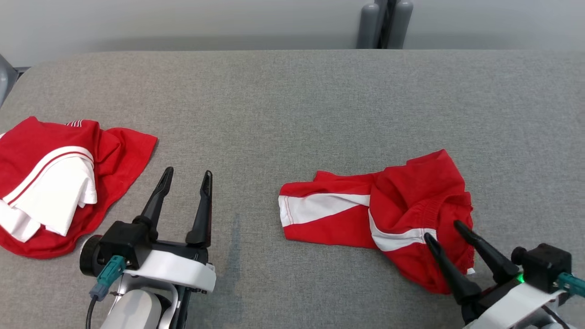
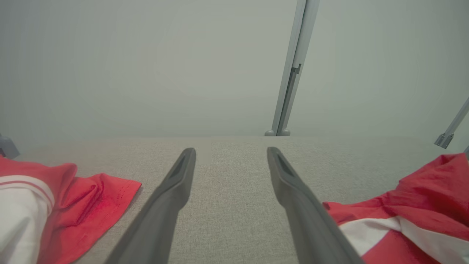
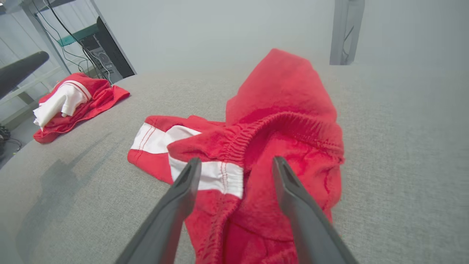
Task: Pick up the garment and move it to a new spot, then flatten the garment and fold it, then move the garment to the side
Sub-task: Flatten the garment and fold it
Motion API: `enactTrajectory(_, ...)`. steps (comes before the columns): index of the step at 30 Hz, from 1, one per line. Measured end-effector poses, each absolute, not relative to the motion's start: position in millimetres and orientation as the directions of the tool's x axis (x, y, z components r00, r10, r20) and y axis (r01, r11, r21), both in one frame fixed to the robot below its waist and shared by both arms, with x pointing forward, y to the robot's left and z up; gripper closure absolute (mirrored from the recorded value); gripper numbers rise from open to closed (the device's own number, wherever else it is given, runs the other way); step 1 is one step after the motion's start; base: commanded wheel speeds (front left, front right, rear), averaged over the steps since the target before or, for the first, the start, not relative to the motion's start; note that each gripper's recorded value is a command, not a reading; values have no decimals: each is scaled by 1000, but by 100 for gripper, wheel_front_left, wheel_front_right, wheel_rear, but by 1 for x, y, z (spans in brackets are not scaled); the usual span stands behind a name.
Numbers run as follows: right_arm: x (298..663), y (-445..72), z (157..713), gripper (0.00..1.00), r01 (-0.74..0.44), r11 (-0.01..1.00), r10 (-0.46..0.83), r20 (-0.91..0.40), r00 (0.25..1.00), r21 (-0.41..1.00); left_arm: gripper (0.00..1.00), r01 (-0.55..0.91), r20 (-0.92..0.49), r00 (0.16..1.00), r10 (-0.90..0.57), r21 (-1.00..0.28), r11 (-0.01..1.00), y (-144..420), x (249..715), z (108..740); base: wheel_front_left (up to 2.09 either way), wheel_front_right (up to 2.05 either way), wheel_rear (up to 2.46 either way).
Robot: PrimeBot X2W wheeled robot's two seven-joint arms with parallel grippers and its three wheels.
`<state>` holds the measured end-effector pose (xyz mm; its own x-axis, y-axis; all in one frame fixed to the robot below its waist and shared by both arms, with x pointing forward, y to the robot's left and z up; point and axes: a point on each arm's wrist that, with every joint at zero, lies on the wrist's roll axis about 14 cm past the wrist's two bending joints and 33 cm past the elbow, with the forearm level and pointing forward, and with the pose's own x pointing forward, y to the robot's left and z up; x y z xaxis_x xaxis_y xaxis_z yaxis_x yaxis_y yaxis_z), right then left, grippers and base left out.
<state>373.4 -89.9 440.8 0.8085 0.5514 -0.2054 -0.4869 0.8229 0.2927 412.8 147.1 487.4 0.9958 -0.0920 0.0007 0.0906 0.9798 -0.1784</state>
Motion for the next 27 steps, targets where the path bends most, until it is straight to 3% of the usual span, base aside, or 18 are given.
enactTrajectory(7, 391, -133, 502, 0, -361, 887, 372, 20, 928, 286, 0, 88, 12, 996, -87, -178, 980, 146, 413, 494, 0, 0, 0)
enactTrajectory(14, 401, -182, 541, 0, -203, 961, 174, 159, 972, 190, 0, 88, 50, 996, -80, -176, 980, 149, 412, 508, 0, 0, 0)
enactTrajectory(27, 377, -172, 516, 0, -166, 977, 161, 45, 986, 135, 0, 80, 46, 996, -73, -162, 984, 155, 388, 509, 0, 0, 0)
